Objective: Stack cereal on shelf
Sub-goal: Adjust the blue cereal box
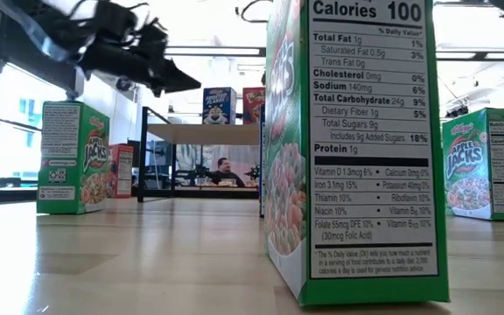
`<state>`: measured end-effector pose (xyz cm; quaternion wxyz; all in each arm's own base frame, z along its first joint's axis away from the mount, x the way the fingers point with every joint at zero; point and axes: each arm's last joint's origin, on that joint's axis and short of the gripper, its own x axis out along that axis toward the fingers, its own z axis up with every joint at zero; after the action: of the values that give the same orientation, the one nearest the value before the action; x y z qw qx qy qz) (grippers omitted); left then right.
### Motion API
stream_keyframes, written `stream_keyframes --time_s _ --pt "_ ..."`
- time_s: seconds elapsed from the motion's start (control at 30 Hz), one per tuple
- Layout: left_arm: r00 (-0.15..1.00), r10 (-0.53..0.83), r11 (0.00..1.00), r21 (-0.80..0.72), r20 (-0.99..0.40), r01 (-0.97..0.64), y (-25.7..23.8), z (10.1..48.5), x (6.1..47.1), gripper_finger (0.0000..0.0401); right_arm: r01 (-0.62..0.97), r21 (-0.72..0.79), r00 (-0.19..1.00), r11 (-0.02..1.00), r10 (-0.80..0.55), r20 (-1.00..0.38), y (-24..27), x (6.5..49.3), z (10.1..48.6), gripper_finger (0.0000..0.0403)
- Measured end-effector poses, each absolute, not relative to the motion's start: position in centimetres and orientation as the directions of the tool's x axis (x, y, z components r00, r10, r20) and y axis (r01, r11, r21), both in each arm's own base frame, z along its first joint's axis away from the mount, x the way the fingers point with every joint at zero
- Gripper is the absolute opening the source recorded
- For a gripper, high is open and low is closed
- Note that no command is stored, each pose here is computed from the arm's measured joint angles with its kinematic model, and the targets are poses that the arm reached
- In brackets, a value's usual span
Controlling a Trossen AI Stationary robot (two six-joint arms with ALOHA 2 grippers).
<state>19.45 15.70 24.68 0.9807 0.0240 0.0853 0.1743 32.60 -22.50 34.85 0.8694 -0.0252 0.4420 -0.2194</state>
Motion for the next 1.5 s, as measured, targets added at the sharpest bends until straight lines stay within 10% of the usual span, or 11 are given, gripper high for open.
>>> stream_keyframes --time_s 1.5 --pt "0.698 0.653 0.757 0.292 -0.294 -0.585 20.7 26.4 28.2 0.0 0.308 -0.242 0.571 0.92 -0.382 -0.726 -22.0 32.4 35.9 0.0"
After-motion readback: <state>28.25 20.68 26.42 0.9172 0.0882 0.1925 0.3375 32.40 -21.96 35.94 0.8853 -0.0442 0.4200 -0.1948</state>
